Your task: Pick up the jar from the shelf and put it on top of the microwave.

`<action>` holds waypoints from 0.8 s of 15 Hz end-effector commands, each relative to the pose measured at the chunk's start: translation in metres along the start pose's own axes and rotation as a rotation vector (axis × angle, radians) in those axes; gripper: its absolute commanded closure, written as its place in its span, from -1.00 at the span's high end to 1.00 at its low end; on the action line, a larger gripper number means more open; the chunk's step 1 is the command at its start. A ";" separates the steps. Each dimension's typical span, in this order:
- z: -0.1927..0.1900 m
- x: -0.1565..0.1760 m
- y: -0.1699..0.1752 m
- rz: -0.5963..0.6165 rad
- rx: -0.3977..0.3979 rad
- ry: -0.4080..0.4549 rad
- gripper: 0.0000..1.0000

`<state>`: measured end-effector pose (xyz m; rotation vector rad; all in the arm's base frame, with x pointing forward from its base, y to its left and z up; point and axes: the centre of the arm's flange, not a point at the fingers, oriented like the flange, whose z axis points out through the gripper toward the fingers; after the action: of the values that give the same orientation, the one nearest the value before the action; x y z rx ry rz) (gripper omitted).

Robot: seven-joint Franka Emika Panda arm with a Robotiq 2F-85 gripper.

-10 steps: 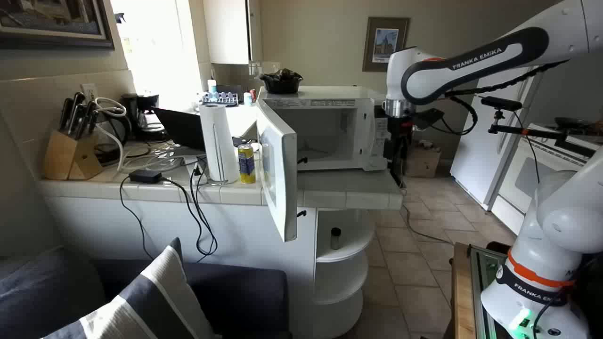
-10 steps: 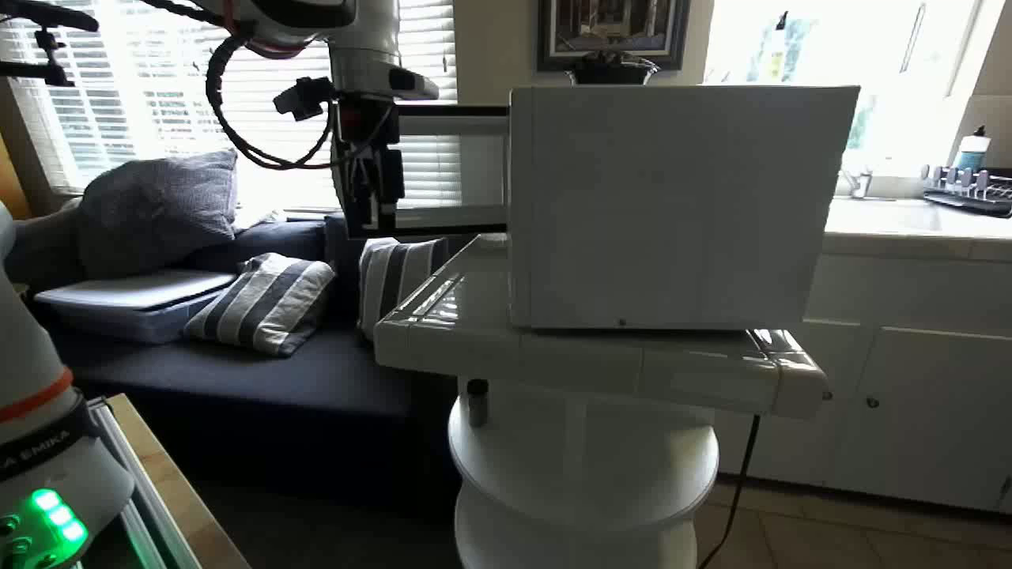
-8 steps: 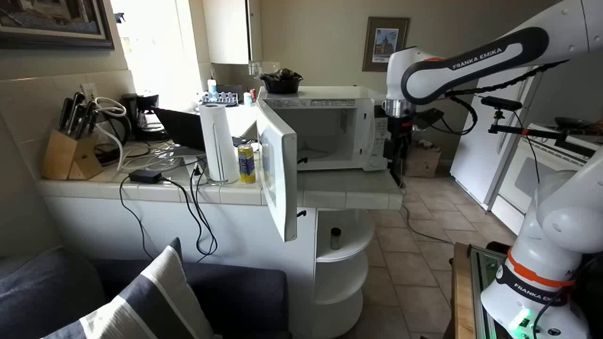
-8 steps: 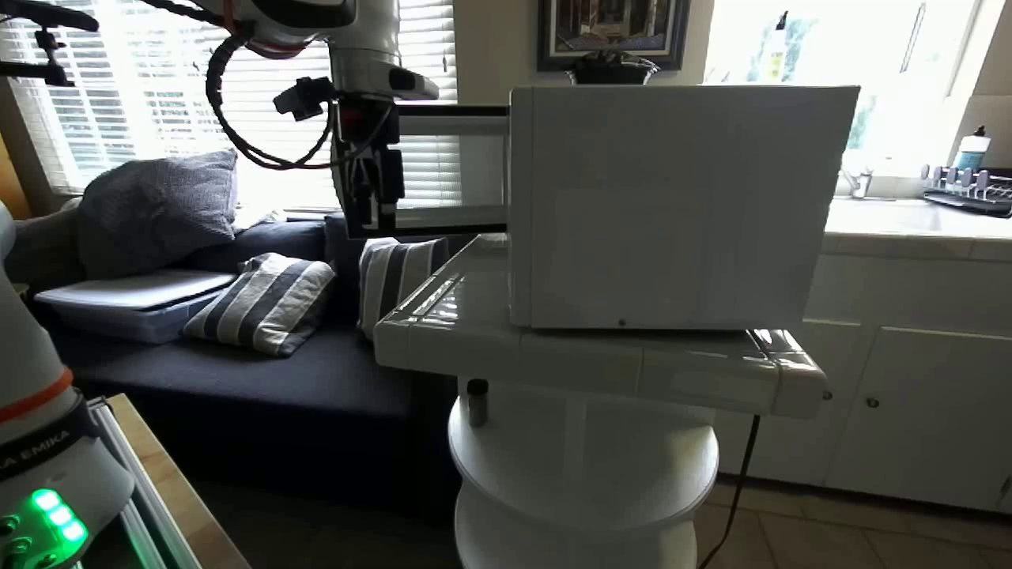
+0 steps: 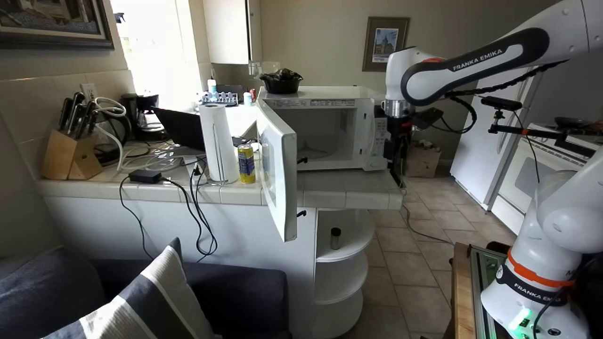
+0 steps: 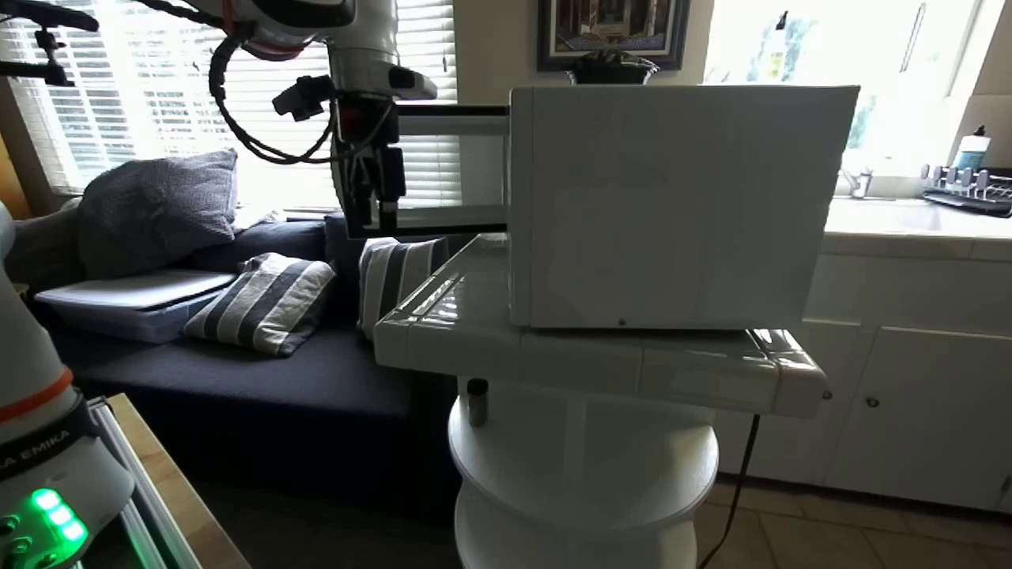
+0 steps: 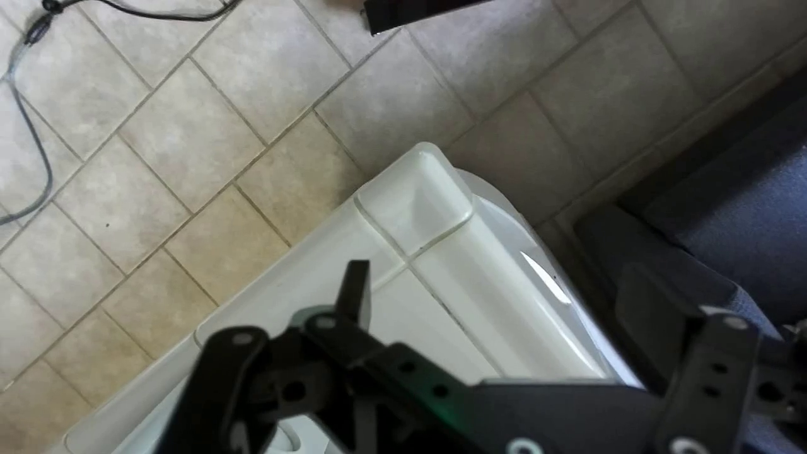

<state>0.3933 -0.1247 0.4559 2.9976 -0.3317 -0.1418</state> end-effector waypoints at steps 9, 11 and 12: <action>0.090 -0.004 -0.144 -0.211 -0.238 0.006 1.00; 0.110 -0.005 -0.156 -0.178 -0.188 0.052 1.00; 0.121 -0.002 -0.160 -0.151 -0.154 0.077 1.00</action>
<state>0.4109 0.0090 0.3515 2.8073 0.0019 -0.1438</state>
